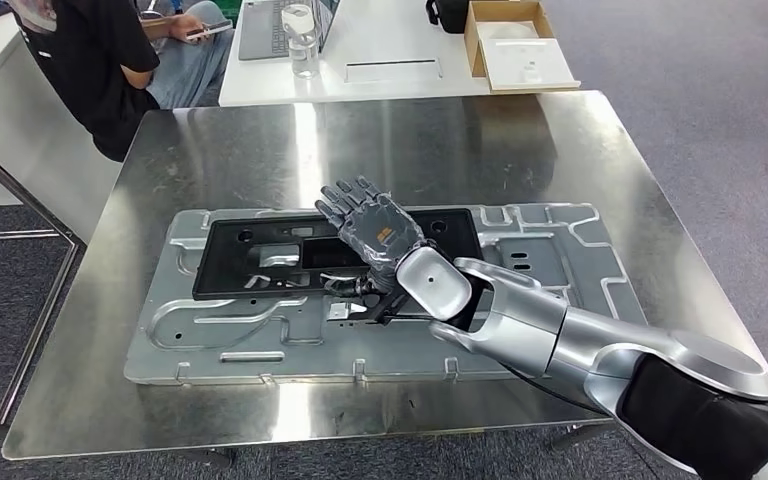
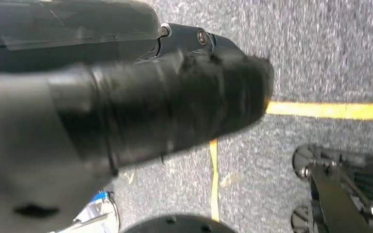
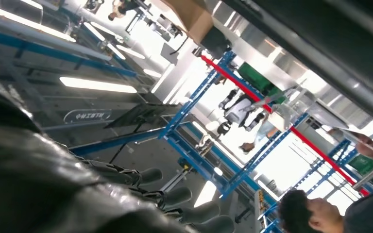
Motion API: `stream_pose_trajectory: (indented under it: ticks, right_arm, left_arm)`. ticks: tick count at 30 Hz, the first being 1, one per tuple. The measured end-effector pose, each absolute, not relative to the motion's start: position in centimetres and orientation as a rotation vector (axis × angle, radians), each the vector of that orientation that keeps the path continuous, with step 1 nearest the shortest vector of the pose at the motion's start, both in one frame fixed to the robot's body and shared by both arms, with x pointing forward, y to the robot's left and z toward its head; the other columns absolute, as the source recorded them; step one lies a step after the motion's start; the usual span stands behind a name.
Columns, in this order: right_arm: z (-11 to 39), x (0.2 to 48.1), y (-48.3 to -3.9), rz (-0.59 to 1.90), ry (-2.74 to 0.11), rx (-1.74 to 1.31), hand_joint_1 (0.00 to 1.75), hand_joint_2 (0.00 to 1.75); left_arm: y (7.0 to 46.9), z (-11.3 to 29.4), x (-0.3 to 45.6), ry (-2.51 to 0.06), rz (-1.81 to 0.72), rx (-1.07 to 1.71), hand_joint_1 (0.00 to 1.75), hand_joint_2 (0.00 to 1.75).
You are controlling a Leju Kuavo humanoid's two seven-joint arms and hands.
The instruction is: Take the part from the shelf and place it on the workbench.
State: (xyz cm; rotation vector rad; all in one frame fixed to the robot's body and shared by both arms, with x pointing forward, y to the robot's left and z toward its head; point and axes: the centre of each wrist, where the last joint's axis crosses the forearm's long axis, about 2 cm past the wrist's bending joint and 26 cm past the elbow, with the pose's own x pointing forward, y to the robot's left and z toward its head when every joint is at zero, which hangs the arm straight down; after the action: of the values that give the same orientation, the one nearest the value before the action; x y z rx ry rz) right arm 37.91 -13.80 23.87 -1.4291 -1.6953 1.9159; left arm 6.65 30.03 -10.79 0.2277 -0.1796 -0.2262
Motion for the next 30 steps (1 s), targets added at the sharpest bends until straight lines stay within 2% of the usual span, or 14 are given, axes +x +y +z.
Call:
stream_pose_trajectory:
  ticks: [30]
  right_arm:
    - [24.6, 38.29, -14.55, 1.921, -1.657, -1.49, 0.0, 0.0]
  left_arm:
    - [29.96, -10.75, 6.96, -0.176, -0.229, 0.222, 0.0, 0.0]
